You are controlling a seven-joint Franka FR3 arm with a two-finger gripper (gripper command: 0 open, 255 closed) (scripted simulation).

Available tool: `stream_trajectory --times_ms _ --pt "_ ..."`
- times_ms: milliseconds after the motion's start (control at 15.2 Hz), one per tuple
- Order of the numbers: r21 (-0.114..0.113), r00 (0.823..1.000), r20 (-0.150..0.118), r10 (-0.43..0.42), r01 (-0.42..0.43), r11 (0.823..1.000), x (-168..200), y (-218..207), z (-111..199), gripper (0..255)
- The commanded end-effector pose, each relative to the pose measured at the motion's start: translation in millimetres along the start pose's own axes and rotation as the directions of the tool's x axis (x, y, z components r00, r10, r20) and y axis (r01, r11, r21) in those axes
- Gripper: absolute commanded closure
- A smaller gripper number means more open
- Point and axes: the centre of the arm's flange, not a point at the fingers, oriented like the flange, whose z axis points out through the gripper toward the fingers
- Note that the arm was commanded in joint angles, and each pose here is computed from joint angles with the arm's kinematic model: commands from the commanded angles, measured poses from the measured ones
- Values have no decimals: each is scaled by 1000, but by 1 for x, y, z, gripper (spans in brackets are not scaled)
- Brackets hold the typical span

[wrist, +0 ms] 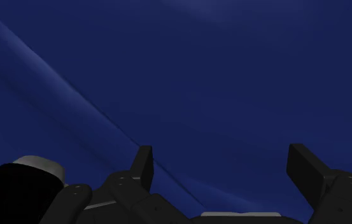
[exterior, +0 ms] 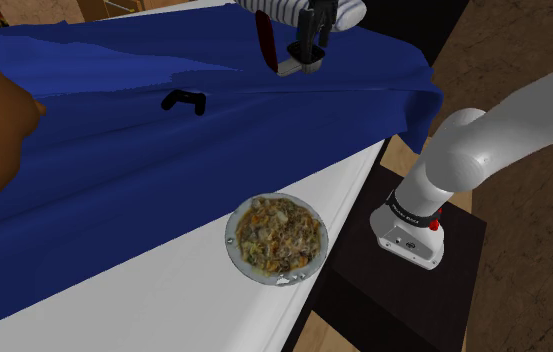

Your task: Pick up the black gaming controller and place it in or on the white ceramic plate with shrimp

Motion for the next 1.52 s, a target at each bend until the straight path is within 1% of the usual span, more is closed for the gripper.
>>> stream_trajectory --times_ms 0,1452 --pt "1 1000 -3 -3 3 1000 22 -14 6 0" --pt "-2 999 -25 -44 44 999 249 -176 63 0"
